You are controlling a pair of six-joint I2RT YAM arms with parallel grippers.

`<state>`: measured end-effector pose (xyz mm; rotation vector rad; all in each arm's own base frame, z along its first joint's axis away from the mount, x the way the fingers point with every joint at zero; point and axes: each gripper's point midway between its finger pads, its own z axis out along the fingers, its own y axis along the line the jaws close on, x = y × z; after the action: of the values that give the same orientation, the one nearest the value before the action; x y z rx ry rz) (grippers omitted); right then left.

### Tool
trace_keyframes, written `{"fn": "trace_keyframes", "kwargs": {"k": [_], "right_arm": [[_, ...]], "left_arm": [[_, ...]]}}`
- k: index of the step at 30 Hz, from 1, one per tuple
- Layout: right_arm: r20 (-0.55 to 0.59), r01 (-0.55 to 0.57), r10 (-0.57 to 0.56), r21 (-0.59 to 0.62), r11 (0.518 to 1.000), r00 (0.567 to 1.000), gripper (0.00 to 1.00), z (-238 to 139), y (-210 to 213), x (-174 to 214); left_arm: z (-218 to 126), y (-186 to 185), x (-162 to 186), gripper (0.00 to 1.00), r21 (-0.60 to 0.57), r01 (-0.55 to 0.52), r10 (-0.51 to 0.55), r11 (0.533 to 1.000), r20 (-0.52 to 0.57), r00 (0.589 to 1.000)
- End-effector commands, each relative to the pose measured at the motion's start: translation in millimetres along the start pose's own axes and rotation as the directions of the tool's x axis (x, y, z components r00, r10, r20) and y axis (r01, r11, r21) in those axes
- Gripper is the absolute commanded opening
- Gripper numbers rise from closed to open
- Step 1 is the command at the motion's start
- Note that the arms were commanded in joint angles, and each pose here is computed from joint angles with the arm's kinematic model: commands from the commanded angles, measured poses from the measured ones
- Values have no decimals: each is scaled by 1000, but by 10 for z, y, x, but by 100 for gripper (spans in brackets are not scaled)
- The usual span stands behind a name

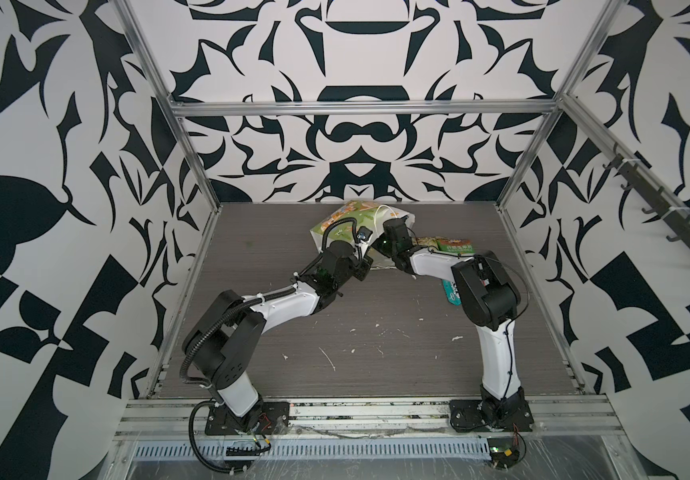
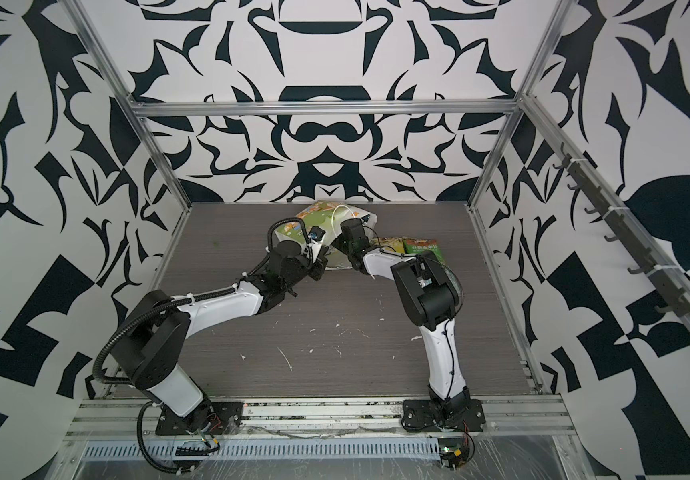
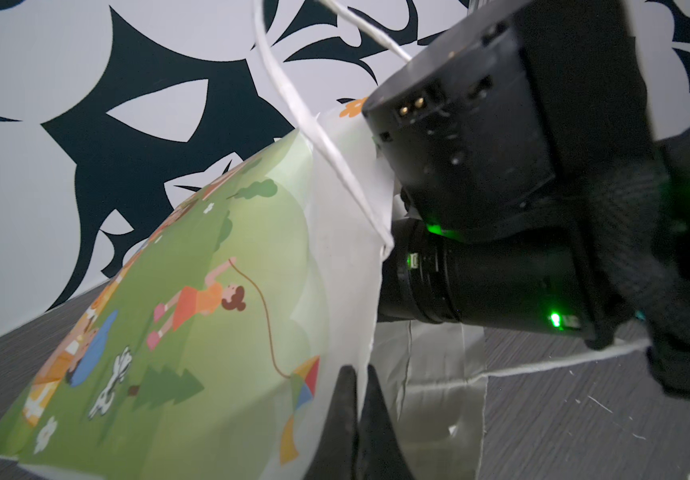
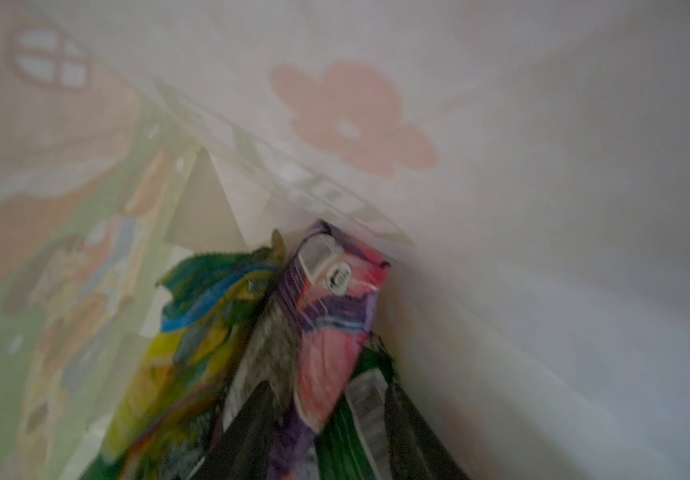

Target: Take the snacks out of the paper bag

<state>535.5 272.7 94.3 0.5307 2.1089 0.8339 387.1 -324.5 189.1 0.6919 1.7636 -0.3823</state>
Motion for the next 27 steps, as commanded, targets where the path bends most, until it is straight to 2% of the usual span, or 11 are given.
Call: {"fn": "trace_keyframes", "kwargs": {"k": [1,6,8,10,11,18,27], "right_arm": [[104,-28,35,-60,998,994,51,32,232,-277],[103,41,-44,29,999,994,50,190,231,-227],[102,34,-40,56,998,994,42,254,160,-198],[99,17,-25,73,997,995,26,293,112,-157],[97,13,-20,73,997,995,21,298,106,-140],[98,51,-53,23,998,994,2,96,329,-204],[62,51,-43,-133,990,997,0,-249,522,-170]], "left_arm": [[37,-43,19,0,22,5,-5,1000,4,1000],[52,-63,14,0,33,14,-14,999,11,1000],[55,-64,11,0,33,15,-16,999,12,1000],[53,-64,17,0,34,15,-15,999,10,1000],[51,-64,17,0,34,15,-15,999,11,1000],[52,-21,71,0,7,13,-13,1000,-2,1000],[44,75,125,0,-50,23,-24,998,-19,1000]]}}
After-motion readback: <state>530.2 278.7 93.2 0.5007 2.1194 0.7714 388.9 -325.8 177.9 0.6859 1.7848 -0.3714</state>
